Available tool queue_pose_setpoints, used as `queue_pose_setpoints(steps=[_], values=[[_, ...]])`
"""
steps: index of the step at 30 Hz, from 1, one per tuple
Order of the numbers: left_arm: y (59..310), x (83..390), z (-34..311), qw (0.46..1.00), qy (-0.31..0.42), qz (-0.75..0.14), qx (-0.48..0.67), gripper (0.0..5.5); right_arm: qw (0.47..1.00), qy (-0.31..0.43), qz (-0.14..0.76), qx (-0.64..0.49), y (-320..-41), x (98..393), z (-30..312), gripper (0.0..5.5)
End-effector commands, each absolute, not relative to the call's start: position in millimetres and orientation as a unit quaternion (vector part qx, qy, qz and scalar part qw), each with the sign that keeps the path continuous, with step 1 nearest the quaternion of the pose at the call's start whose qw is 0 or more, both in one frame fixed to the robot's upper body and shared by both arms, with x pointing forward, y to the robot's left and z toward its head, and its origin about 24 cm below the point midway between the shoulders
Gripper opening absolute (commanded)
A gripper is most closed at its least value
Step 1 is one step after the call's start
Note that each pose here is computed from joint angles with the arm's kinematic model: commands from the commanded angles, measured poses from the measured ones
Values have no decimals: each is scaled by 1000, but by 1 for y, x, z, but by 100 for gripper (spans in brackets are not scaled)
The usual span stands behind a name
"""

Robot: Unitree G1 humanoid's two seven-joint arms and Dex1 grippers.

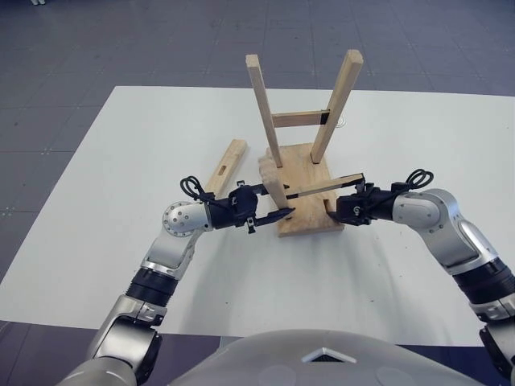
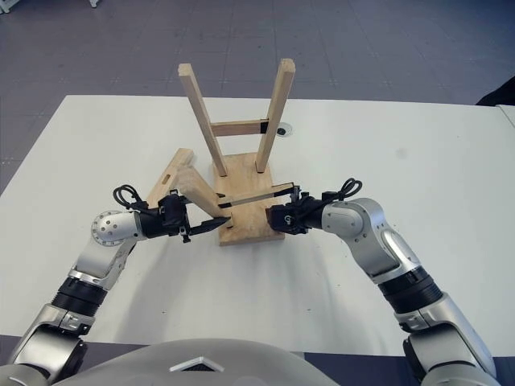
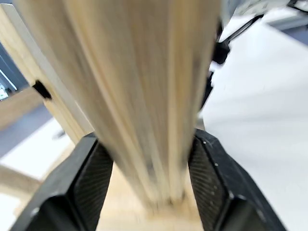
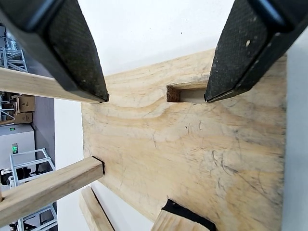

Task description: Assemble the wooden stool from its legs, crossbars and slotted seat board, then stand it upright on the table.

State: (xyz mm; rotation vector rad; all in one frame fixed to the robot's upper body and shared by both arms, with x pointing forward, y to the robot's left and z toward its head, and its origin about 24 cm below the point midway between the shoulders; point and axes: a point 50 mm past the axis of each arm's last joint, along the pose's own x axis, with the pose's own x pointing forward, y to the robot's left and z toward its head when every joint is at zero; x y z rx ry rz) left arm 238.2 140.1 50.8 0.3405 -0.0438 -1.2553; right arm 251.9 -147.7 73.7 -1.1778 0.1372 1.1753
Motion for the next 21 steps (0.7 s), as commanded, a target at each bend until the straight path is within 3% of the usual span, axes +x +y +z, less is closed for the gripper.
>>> queue_pose_setpoints(steps=[1,4,9,13,16,21], values=[[144,234,55,791,-24,-591,158,308,647,131,555,-506,-152,236,45,369],[147,229,64,794,-33,-591,139,356,659,142,558,-484,-150,235,41,369],[173,212,89,826,-30,-554,97,356,731,191,556,-346,-139,232,22,369],[204,212,119,871,-37,-482,85,356,782,176,533,-271,-120,243,22,369],[219,215,143,887,-54,-452,71,356,810,164,508,-243,-102,258,22,369],[226,219,143,882,-33,-461,90,356,810,161,494,-271,-98,265,16,369]])
